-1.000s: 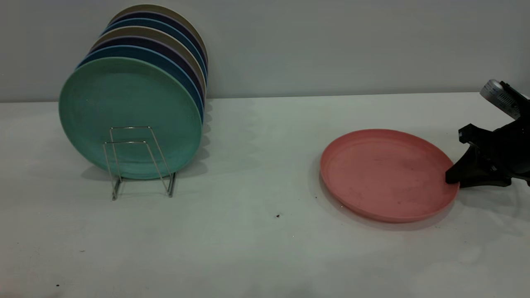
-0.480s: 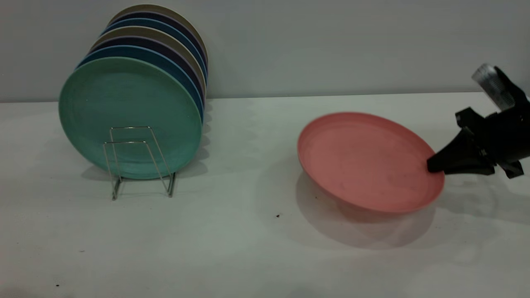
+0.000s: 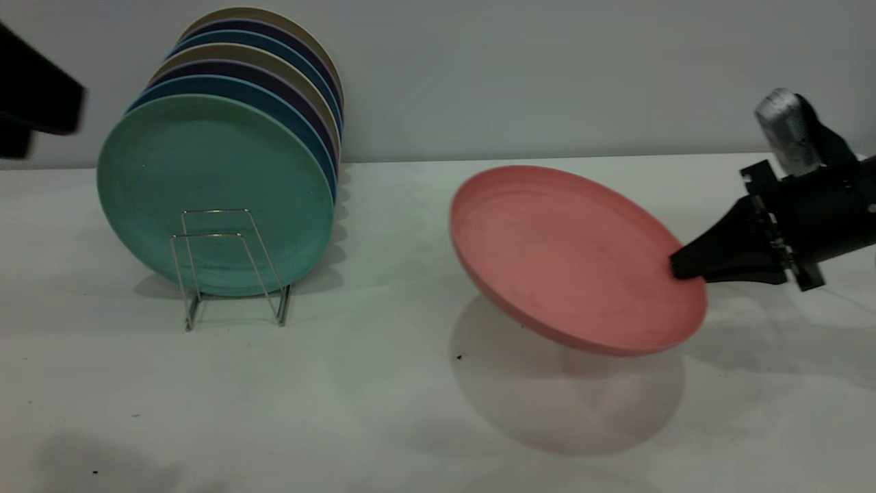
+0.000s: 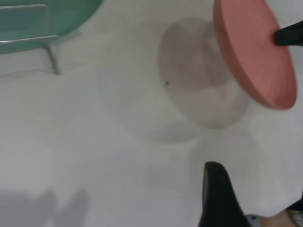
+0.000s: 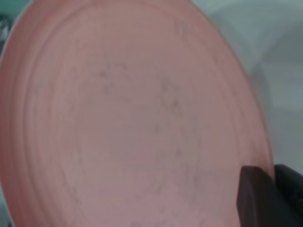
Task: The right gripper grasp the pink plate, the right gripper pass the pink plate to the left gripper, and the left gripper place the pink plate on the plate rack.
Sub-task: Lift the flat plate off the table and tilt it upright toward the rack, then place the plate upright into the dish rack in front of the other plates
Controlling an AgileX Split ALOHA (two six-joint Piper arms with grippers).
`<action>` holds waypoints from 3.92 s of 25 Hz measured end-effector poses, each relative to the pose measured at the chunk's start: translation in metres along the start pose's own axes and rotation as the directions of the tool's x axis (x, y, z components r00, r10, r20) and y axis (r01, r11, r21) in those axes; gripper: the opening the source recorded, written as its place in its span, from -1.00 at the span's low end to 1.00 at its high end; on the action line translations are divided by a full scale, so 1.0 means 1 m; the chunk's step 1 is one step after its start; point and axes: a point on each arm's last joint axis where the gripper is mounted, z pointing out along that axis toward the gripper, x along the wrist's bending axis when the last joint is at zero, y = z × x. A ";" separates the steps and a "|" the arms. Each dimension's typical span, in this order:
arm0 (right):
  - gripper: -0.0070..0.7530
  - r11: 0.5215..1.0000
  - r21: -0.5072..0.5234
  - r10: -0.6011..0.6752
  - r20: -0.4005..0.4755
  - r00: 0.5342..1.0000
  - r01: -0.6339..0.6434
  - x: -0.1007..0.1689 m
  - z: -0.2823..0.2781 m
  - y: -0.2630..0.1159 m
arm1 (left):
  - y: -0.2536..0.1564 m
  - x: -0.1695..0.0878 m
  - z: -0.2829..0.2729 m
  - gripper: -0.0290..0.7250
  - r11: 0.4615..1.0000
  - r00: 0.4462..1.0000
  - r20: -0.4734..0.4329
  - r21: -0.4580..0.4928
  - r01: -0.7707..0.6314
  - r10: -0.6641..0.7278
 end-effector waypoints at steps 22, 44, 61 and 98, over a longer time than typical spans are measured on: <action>-0.94 0.981 0.140 -0.104 -0.192 0.976 0.132 0.064 0.063 -0.016 | 0.003 0.040 0.106 0.26 0.979 0.965 0.171 0.086 0.186 -0.199; -0.94 0.977 0.060 -0.179 -0.281 0.943 0.203 0.097 0.091 -0.019 | 0.008 0.037 0.107 0.19 0.984 0.958 0.224 0.038 0.175 -0.179; -0.14 0.984 0.009 -0.168 -0.311 0.936 0.179 0.101 0.091 -0.015 | 0.010 0.042 0.107 -0.52 0.989 0.972 0.182 0.016 0.145 -0.146; 0.35 0.994 0.096 0.064 -0.107 0.992 -0.054 0.020 0.012 -0.007 | 0.094 0.041 0.079 -0.81 0.742 0.758 0.032 0.181 -0.645 0.651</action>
